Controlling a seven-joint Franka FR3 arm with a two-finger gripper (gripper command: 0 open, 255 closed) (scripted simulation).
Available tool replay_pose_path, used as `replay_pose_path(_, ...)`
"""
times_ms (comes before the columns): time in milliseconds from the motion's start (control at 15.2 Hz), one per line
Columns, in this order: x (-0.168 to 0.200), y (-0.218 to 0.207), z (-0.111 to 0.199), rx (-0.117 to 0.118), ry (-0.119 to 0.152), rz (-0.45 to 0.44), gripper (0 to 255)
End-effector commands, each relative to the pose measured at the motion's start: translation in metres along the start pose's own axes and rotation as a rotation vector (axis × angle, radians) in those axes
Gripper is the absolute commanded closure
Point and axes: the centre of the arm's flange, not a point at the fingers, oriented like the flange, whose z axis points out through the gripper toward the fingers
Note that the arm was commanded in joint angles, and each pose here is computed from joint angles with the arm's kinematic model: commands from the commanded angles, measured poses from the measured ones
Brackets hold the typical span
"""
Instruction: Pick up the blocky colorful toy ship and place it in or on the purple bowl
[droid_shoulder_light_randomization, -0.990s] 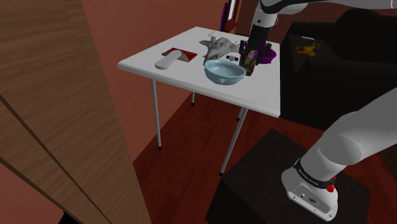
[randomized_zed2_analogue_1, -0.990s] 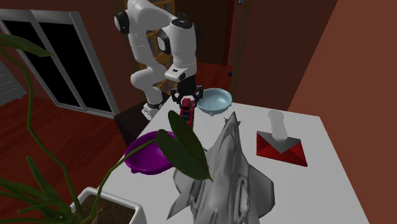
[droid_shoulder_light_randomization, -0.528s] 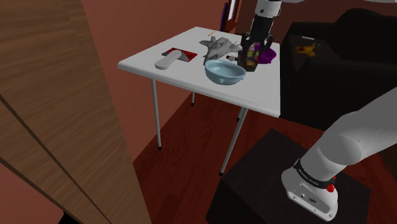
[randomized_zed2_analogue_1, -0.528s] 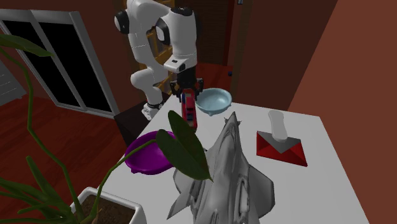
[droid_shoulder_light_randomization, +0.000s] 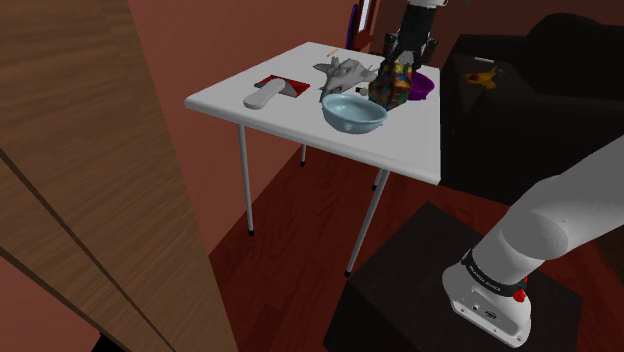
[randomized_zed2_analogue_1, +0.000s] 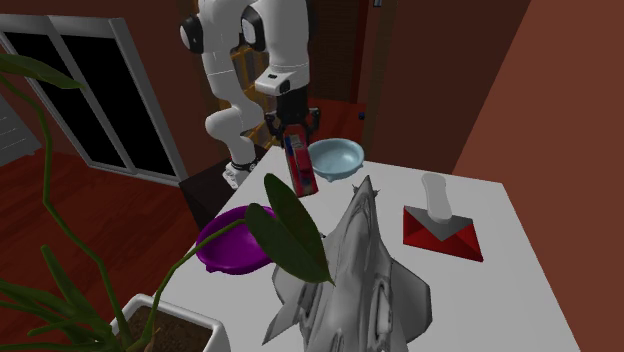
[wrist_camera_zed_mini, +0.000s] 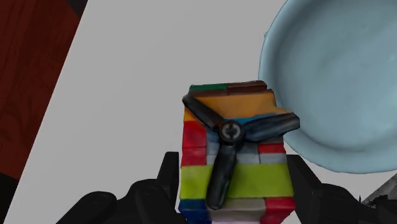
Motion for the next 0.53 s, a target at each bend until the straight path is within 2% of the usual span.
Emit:
replay_pose_path(0, 0.0, 0.0, -0.011, 0.0, 0.001, 0.0, 255)
replay_pose_path(462, -0.001, -0.001, -0.048, 0.0, 0.001, 0.0, 255)
